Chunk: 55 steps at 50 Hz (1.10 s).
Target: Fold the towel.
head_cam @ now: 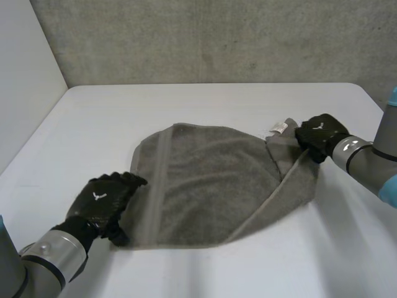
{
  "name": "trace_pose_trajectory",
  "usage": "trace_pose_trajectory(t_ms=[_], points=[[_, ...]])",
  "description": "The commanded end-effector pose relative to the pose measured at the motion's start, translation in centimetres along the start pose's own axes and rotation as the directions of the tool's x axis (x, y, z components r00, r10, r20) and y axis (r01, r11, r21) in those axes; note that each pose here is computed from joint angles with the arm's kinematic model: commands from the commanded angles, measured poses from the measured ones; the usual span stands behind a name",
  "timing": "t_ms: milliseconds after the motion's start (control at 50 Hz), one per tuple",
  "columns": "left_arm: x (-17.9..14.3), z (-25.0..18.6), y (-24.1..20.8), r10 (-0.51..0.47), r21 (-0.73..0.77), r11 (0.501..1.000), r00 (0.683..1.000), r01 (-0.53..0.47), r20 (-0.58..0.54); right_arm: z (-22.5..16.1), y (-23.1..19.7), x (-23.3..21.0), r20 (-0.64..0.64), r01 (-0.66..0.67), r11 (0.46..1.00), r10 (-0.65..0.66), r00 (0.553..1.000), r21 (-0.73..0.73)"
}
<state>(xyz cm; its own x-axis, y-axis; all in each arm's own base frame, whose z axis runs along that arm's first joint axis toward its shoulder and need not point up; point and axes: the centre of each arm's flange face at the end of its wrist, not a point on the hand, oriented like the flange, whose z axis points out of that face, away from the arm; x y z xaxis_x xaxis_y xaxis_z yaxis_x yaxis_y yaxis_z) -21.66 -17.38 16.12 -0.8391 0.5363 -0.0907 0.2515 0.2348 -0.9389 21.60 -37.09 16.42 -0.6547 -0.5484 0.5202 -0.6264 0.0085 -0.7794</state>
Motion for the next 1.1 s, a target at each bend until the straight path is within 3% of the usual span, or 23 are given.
trace_pose_trajectory(t_ms=[20, 620, 900, 1060, 1100], points=[[1.0, -0.2, 1.1, 0.076, -0.030, 0.996, 0.994, -0.079, -0.078, 0.3, 1.5, 2.4, -0.132, -0.129, 0.991, 0.123, 0.984, -0.033], [1.4, 2.8, 3.7, 0.053, -0.142, 0.987, 0.991, -0.070, -0.120, 0.1, 2.6, 1.9, -0.129, -0.171, 0.984, 0.162, 0.978, -0.059], [0.6, 4.5, 1.7, 0.084, -0.020, 0.996, 0.993, -0.086, -0.081, -0.2, 2.0, 2.5, -0.143, -0.165, 0.985, 0.158, 0.977, -0.040], [-1.2, 5.3, -3.4, 0.112, 0.131, 0.984, 0.992, -0.118, 0.053, -3.4, -1.9, 4.6, -0.173, -0.130, 0.991, 0.131, 0.976, 0.017], [-2.0, 4.8, -6.6, 0.120, 0.229, 0.964, 0.988, -0.138, 0.093, -4.5, -2.8, 5.1, -0.177, -0.118, 0.993, 0.118, 0.977, 0.012]])
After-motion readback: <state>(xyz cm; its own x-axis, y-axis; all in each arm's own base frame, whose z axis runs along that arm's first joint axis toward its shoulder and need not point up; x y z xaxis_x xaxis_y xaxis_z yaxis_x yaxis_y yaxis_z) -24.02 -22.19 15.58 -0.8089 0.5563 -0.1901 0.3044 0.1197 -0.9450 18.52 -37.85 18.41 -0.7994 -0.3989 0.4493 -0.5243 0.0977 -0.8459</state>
